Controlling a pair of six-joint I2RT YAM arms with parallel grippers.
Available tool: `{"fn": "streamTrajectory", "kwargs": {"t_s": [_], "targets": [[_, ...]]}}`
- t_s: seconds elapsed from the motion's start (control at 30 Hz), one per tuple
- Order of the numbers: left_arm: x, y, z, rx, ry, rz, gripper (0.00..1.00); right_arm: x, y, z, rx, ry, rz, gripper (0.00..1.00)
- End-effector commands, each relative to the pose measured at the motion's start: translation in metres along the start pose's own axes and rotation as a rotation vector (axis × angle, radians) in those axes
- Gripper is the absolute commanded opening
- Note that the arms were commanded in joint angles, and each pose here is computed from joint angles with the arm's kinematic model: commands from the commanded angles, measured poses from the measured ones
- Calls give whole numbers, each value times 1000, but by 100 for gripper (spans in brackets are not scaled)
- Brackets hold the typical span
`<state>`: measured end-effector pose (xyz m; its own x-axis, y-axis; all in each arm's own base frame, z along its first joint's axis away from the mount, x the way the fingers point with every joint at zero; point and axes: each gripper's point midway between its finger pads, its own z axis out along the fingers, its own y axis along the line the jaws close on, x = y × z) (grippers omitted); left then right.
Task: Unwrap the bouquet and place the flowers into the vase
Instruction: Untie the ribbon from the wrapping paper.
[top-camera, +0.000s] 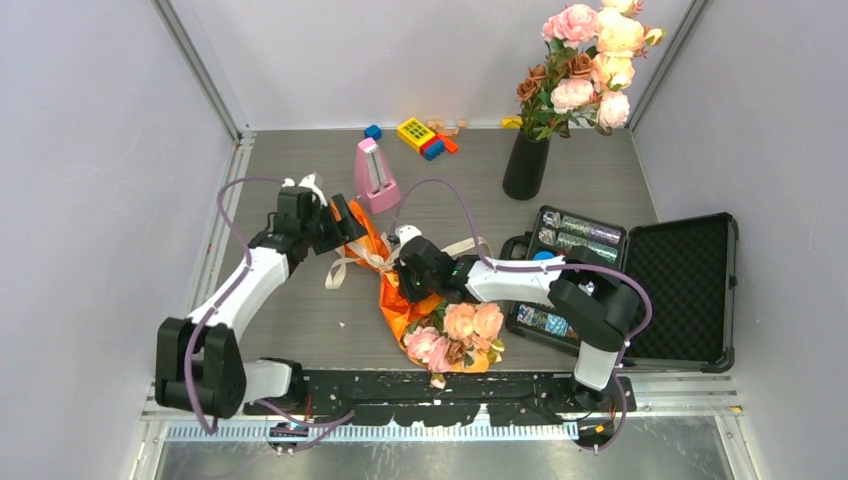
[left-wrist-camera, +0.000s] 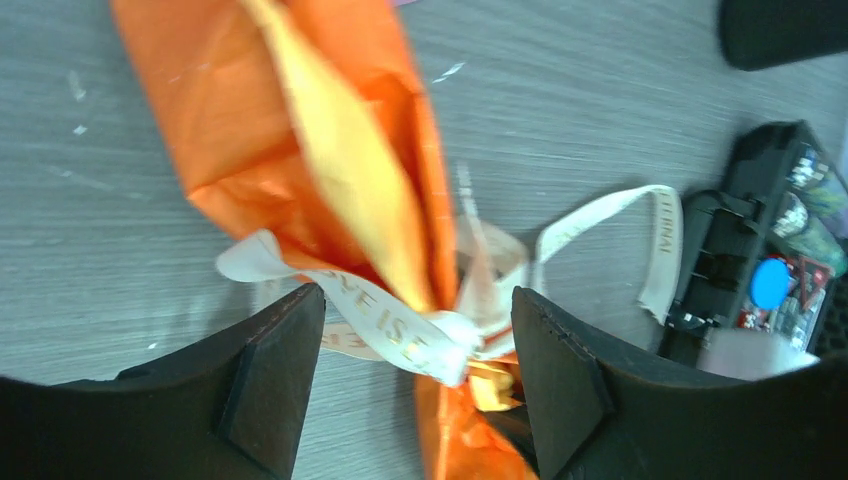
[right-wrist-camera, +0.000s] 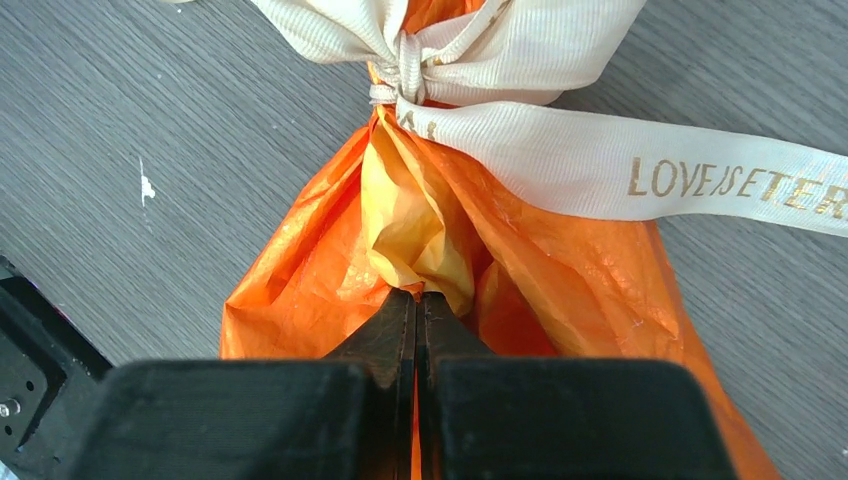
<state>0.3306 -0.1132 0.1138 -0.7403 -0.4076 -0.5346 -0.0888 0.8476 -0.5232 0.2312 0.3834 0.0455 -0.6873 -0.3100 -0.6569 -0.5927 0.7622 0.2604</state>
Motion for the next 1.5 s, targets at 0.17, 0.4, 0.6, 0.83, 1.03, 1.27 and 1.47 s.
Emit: {"fn": "streamTrajectory", "kwargs": {"t_s": [0.17, 0.4, 0.6, 0.83, 1.03, 1.27, 1.47], "targets": [[10, -79, -10, 138, -40, 105, 63, -4, 4, -2, -7, -42, 34, 0], [-3, -64, -23, -29, -155, 161, 64, -7, 6, -5, -22, -71, 57, 0], [-14, -30, -72, -177, -270, 171, 72, -8, 8, -4, -33, -81, 66, 0], [-10, -46, -90, -103, -238, 152, 68, -10, 9, -4, -43, -93, 71, 0], [9, -83, -39, 56, -86, 92, 58, -12, 12, -7, -57, -109, 91, 0], [10, -92, -1, 89, -74, 68, 51, -13, 12, -11, -61, -118, 97, 0], [18, -83, 31, 48, -23, 88, 48, -12, 14, -9, -70, -116, 101, 0]]}}
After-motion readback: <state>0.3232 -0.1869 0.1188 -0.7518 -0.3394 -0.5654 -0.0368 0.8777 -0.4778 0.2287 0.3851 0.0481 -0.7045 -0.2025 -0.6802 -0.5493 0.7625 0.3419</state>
